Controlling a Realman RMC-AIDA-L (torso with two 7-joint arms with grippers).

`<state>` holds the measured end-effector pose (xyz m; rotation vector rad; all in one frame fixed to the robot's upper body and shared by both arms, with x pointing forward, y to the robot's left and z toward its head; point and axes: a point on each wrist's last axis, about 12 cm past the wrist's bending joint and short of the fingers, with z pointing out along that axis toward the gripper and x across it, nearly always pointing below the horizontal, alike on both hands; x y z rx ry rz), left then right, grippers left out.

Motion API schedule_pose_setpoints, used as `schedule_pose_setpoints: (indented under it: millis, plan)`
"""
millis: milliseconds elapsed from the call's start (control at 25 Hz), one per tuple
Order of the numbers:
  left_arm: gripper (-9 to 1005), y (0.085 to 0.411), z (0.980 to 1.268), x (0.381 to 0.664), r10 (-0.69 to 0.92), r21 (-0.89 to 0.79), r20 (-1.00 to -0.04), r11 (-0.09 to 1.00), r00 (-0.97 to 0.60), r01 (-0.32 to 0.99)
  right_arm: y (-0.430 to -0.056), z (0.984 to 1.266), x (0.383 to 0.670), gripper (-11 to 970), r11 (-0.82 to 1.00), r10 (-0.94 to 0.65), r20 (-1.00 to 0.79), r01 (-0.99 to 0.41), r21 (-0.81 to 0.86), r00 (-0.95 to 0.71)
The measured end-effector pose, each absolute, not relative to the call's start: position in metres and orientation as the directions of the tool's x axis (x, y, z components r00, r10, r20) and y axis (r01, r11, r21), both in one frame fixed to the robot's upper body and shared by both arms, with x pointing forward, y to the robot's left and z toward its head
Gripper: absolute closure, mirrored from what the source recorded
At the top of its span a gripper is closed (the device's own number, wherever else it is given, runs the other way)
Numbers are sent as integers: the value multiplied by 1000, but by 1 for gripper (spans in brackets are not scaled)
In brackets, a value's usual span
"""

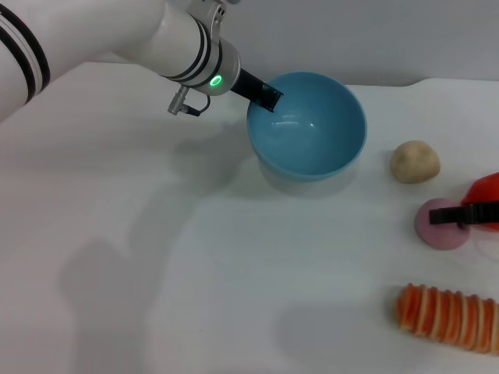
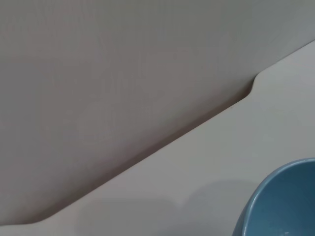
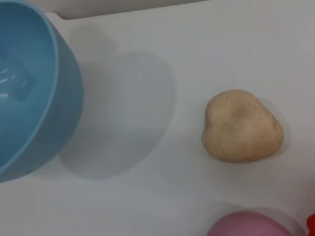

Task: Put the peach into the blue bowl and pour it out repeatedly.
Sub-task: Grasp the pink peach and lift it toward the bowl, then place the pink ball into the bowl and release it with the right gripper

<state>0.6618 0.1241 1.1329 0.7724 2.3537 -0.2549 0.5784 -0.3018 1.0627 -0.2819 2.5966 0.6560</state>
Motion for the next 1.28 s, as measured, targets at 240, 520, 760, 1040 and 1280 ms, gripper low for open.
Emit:
schedule_pose_setpoints:
  millis: [240,520,760,1040,1280]
  plan:
    - [995,124,1132,662,462,15,-633,809,-621,587,-302,1063,579,440,867,-91,-470,-302,396,-878]
    - [996,127,1130,662,454,15,-638,815,-622,580,-301,1063,580,764,867,-109,-473,-317,386,-874]
    - [996,129,1128,661,446,8,-636,819,-629,574,-299,1082,586,902,856,-141,-517,-366,365,-845]
    - [995,122,1124,656,446,-17,-634,808,-631,588,-262,1153,608,906,740,-270,-655,-587,328,-706]
    - [995,116,1120,651,458,-29,-627,795,-630,606,-222,1173,620,887,661,-397,-675,-704,259,-622]
